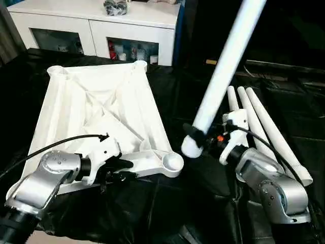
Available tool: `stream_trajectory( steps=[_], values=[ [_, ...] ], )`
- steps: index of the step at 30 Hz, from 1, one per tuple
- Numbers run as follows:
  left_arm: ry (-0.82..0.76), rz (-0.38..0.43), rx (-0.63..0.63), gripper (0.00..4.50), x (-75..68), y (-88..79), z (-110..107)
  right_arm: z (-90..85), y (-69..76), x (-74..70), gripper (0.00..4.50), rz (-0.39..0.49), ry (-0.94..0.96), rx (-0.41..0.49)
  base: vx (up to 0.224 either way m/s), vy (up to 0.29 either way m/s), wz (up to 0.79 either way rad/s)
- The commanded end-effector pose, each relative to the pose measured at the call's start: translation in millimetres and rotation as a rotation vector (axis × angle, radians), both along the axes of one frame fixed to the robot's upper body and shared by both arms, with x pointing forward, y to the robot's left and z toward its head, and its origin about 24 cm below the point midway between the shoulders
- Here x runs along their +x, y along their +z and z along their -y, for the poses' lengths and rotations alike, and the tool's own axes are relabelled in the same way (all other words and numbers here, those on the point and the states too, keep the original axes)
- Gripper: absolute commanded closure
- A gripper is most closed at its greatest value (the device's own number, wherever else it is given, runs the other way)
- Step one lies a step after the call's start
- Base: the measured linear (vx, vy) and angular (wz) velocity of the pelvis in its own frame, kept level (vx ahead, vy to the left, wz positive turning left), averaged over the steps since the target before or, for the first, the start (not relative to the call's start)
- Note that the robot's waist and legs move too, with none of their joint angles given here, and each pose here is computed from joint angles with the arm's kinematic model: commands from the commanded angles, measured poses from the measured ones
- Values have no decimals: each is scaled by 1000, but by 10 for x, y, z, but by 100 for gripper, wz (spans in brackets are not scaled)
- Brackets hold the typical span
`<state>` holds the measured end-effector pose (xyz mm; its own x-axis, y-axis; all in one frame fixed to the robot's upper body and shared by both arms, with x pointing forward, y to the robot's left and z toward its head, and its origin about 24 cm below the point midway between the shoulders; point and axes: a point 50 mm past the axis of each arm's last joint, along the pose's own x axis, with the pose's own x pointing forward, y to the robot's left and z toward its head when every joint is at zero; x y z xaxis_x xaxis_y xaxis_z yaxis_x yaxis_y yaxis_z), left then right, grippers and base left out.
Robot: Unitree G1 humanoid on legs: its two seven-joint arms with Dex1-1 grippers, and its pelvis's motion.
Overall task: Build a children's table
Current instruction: Move to table, then insert table leg to table base
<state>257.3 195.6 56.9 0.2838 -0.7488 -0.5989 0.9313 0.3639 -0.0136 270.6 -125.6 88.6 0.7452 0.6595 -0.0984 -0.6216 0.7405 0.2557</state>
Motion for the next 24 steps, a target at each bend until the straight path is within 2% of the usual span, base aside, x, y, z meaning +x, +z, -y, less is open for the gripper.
stream_trajectory(
  steps=[1, 2, 4, 10, 14, 18, 24],
  values=[
    [-20, -1, 24, 328, 19, 18, -15, -1, 43, -18, 264, 24, 15, -24, 0, 0, 0],
    [-25, -5, 25, 328, 22, 18, -8, -2, 45, -13, 264, 26, 12, -25, 0, 0, 0],
    [-32, -11, 27, 363, 25, 17, 0, -5, 53, -9, 264, 30, 12, -18, 0, 0, 0],
    [-46, -24, 32, 410, 16, 3, 17, -32, 77, -5, 264, 34, 44, 5, 0, 0, 0],
    [-35, 10, 1, 445, 61, 43, 75, -56, 70, 18, 264, 42, 66, -17, 0, 0, 0],
    [-40, 26, -23, 450, 108, 55, 180, -89, 62, 53, 264, 63, 103, -48, 0, 0, 0],
    [-36, 61, -18, 450, 228, -64, 391, -133, 2, 148, 264, 50, 135, -83, 0, 0, 0]
  ],
)
